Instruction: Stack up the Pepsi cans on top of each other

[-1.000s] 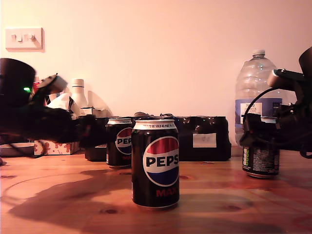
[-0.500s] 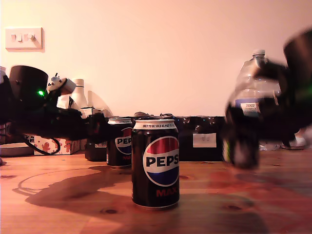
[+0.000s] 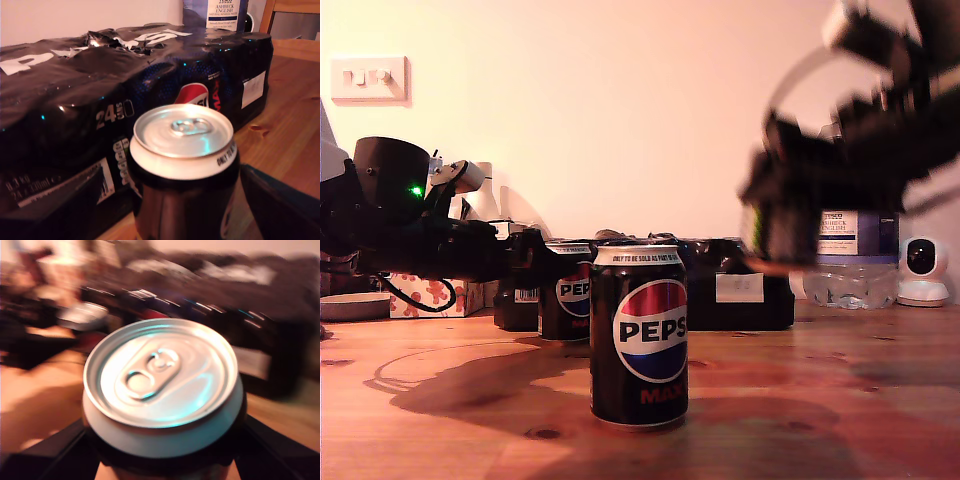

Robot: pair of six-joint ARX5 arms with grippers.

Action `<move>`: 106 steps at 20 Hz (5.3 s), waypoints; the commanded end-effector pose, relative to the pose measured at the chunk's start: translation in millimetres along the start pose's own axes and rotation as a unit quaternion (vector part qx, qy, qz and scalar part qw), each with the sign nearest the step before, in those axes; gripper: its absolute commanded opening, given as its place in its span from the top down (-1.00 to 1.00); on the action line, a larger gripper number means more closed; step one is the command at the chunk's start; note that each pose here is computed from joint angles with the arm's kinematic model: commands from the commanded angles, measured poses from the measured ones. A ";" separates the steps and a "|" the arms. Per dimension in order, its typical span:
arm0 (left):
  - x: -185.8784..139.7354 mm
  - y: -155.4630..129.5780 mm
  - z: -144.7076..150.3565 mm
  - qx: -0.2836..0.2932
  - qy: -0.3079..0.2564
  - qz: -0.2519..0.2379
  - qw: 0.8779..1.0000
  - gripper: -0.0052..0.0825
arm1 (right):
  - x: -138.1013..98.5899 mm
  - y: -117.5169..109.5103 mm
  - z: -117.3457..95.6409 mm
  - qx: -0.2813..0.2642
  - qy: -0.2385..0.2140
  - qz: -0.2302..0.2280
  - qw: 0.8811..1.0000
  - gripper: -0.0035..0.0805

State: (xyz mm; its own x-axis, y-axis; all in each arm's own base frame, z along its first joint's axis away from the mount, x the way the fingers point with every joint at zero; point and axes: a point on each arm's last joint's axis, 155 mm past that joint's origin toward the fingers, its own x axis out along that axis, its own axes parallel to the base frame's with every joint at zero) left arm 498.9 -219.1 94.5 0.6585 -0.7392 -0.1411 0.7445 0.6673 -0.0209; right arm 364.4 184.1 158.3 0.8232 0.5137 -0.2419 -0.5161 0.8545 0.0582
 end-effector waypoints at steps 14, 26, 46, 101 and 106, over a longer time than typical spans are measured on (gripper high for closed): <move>30.4 -25.0 -27.7 -0.001 0.023 -0.025 0.999 -0.92 | -7.1 88.4 87.9 -0.021 0.002 0.112 0.994 0.46; 34.9 -38.5 -47.1 0.003 0.061 -0.039 0.997 0.07 | -17.6 141.1 74.6 -0.018 0.028 0.186 0.982 0.46; 34.7 -40.1 -46.9 0.002 0.060 -0.044 0.997 0.07 | -6.1 160.6 55.1 -0.106 0.028 0.192 0.975 0.54; 7.6 -71.8 50.1 0.025 0.050 -0.085 0.995 0.20 | -7.2 137.1 -13.4 -0.089 0.043 0.138 0.986 0.62; 3.9 -74.2 63.7 0.041 0.043 -0.083 0.995 0.20 | -5.3 139.0 -9.6 -0.103 0.060 0.139 0.983 0.62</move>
State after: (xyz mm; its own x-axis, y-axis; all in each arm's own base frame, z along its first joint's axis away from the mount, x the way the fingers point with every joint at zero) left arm 454.3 -274.7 124.7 0.5043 -0.8119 -0.2940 0.8440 0.5355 -0.0310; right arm 287.2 300.8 168.2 0.6203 0.7134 -0.3261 -0.7651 0.6419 -0.0511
